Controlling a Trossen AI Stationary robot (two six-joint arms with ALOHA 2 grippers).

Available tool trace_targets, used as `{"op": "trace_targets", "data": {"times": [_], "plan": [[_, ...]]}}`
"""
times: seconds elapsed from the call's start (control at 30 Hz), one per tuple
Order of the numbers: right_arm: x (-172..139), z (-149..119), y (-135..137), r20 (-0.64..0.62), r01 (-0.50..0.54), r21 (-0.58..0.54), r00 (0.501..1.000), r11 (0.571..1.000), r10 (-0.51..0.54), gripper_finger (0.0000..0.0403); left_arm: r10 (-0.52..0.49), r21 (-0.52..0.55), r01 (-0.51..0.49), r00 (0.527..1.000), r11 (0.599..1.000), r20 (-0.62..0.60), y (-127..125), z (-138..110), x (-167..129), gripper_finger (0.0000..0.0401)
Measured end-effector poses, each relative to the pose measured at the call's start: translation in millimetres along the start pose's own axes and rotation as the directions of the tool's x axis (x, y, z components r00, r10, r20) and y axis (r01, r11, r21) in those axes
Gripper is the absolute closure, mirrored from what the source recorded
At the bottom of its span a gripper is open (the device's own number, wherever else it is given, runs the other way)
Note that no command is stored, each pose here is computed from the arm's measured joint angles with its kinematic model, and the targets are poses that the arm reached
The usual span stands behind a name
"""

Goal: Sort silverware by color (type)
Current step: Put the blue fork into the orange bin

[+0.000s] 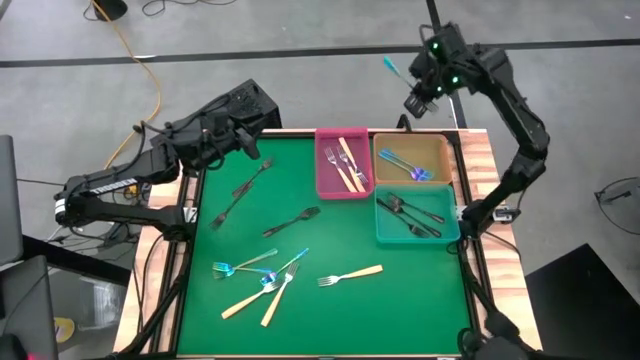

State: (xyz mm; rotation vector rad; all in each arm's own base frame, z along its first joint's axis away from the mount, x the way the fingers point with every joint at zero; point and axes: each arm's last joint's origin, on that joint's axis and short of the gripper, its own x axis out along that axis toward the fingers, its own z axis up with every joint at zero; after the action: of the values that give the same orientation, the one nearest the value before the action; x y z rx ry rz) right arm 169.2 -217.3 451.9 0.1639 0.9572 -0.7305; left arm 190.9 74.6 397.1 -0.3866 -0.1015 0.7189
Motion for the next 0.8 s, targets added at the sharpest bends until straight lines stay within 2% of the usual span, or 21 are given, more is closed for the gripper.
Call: {"op": "trace_targets", "data": {"times": [0.1,0.37,0.57,0.8], "plan": [[19.0,-15.7,6.5,0.022,0.001,0.023,1.0,1.0,-0.002,0.0365,0.0,0.003,0.0,1.0,1.0,-0.001,0.0,-0.2,0.2,0.0291],[58.3,-79.3,21.8,0.035,0.011,0.14,0.999,0.99,-0.016,0.0364,0.023,0.028,-0.023,1.0,0.999,0.01,0.6,0.2,0.2,0.0291],[101.1,-114.6,33.0,-0.049,-0.002,0.153,0.999,0.988,0.01,0.0364,0.028,0.058,-0.028,1.0,0.998,0.008,0.5,-0.7,1.6,0.0292],[138.8,-134.2,37.5,-0.184,-0.017,0.098,0.982,0.995,0.035,0.0363,0.034,0.081,-0.033,0.999,0.996,-0.004,0.6,-2.5,3.0,0.0292]]}}
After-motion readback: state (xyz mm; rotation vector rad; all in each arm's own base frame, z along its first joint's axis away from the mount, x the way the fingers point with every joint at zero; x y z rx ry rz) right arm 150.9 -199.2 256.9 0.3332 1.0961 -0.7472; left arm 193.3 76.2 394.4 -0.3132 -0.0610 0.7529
